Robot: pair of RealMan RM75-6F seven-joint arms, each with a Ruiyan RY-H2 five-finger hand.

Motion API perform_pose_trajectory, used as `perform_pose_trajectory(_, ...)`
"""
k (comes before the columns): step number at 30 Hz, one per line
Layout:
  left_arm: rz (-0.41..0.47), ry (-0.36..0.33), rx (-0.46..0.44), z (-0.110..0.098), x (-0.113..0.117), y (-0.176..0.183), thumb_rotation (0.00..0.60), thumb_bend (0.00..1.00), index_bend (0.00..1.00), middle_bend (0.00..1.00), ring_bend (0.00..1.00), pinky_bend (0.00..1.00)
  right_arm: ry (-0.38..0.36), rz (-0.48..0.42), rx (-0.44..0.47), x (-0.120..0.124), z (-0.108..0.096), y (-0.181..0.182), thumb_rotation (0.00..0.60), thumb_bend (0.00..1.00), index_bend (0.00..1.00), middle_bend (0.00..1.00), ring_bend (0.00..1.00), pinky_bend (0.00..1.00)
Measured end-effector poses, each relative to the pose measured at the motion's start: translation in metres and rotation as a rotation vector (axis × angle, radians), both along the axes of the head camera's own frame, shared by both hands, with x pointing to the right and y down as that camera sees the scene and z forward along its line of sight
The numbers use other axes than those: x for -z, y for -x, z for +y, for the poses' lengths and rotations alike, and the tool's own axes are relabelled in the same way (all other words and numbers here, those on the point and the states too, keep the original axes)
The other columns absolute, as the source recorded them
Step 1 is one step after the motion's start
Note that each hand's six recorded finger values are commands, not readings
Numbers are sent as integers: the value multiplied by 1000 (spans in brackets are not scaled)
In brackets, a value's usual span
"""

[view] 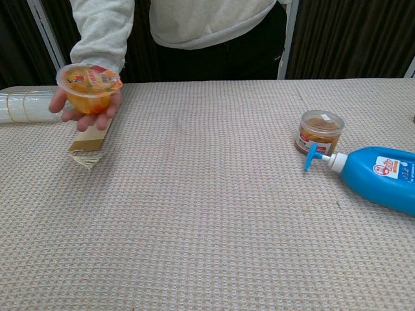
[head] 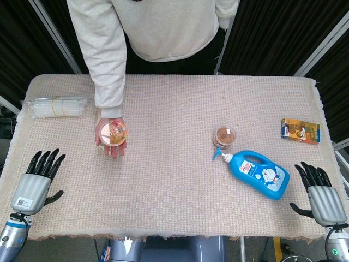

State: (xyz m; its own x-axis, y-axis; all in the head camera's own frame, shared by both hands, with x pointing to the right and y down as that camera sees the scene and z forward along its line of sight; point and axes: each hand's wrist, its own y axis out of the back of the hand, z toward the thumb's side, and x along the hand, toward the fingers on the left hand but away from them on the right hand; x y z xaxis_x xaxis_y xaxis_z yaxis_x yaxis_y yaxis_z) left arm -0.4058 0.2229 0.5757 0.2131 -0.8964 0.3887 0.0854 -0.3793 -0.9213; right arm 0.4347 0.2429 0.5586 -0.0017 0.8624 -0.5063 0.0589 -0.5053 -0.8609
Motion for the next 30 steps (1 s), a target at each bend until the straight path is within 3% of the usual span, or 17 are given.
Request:
perform_pose_trajectory(12,-1,5,-2,1,0,0,600,43,51,0,0,0,-1,-1,0,1,0,0,600,97,55,0,0,0)
perform_pose_trajectory(19,-4,41,11,-2,-5,-1,600,44,53,0,0,0,1,-2,1,0,0,1,600,96,55,0,0,0)
perform_pose_trajectory(30,-25,18,-20,-60,1,-38,600,96,76,0,0,0,1,0,-6,0,0,-1,600,96,55,0,0,0)
